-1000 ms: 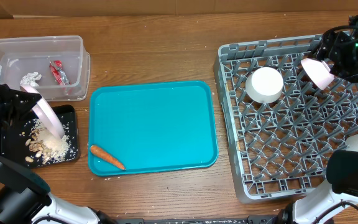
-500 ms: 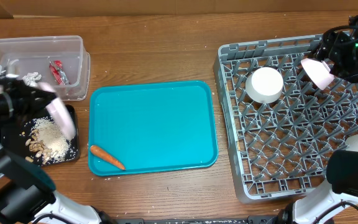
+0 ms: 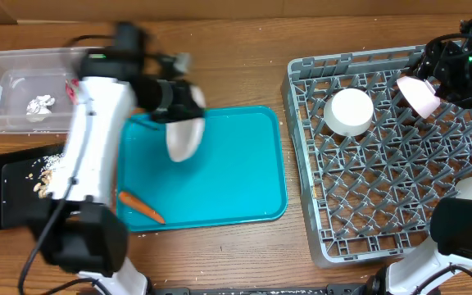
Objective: Sort waste into correct bins and load items into the dishwasher
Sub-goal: 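Set the empty plate back on the teal tray and release it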
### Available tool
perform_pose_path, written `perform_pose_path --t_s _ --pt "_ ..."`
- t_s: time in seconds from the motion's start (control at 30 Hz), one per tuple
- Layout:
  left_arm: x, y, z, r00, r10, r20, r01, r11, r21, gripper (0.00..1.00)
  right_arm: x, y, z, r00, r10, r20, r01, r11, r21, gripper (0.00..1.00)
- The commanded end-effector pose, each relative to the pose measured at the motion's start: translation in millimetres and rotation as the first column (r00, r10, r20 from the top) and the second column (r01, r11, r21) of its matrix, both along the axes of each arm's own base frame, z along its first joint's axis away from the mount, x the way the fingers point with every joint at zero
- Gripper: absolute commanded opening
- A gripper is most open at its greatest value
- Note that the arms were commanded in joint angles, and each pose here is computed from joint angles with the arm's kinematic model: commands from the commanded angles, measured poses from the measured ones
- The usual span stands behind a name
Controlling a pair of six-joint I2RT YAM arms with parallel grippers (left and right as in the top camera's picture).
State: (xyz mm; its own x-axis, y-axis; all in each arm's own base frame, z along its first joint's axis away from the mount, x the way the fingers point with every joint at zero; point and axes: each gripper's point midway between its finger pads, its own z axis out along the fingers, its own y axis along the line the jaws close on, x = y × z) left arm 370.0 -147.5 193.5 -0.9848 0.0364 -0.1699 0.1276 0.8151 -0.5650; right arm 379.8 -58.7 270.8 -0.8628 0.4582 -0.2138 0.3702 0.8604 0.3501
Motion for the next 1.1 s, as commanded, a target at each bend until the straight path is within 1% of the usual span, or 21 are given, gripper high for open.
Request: perform_pose_path --t_s 0.0,0.13,0.27,0.3,0.33,0.37,0.43,0.47,0.57,0.67,0.73,0.8,0.87,1.0,1.07 --pt "7 -29 -41 0.999 0.029 -0.024 -0.023 0.976 0.215 0.04 -2 0 18 0.998 0.008 0.058 -0.006 1.0 -0.029 0.75" --pt "15 -61 -81 0.998 -0.057 0.026 0.044 0.933 0.357 0.04 -2 1 18 0.998 0.008 0.058 -0.007 1.0 -0.028 0.75" --pt "27 -68 -112 0.993 -0.093 0.079 0.042 0.87 0.491 0.04 -2 1 18 0.998 0.008 0.057 -0.007 1.0 -0.028 0.75" --pt "30 -66 -118 0.991 -0.098 0.092 0.035 0.847 0.53 0.06 -2 1 18 0.998 0.008 0.056 -0.007 1.0 -0.028 0.75" --pt "31 -65 -118 0.99 -0.101 0.097 0.033 0.84 0.541 0.13 -2 1 18 0.998 0.008 0.055 -0.007 1.0 -0.028 0.75" --pt "31 -64 -119 0.99 -0.101 0.099 0.031 0.836 0.547 0.23 -2 1 18 0.998 0.009 0.055 -0.007 1.0 -0.028 0.75" --pt "32 -63 -115 0.989 -0.102 0.108 0.026 0.835 0.55 0.46 -3 1 18 0.998 0.009 0.054 -0.007 1.0 -0.028 0.75" --pt "32 -63 -113 0.989 -0.101 0.11 0.024 0.836 0.549 0.54 -2 1 18 0.998 0.008 0.055 -0.007 1.0 -0.028 0.75" --pt "32 -56 -94 0.989 -0.082 0.121 0.004 0.84 0.542 0.66 -1 0 19 0.998 0.009 0.062 -0.007 1.0 -0.03 0.75" --pt "29 -39 -65 0.992 -0.021 0.128 -0.051 0.846 0.531 0.68 8 -2 22 0.995 0.01 0.101 -0.005 0.999 -0.041 0.76" --pt "27 -20 -43 0.989 0.038 0.143 -0.107 0.848 0.519 0.68 20 -2 28 0.987 0.016 0.157 -0.009 0.999 -0.044 0.76" --pt "26 1 -22 0.98 0.115 0.163 -0.183 0.847 0.499 0.69 33 10 37 0.974 0.05 0.223 -0.049 0.999 -0.011 0.76" --pt "22 28 -1 0.962 0.205 0.183 -0.269 0.836 0.478 0.7 46 36 48 0.949 0.112 0.296 -0.126 0.992 0.029 0.76" --pt "10 88 33 0.898 0.389 0.207 -0.44 0.782 0.441 0.8 59 92 55 0.904 0.242 0.353 -0.259 0.966 0.002 0.77" --pt "2 119 45 0.852 0.48 0.208 -0.521 0.739 0.428 0.83 63 126 52 0.881 0.314 0.355 -0.322 0.946 -0.038 0.79"
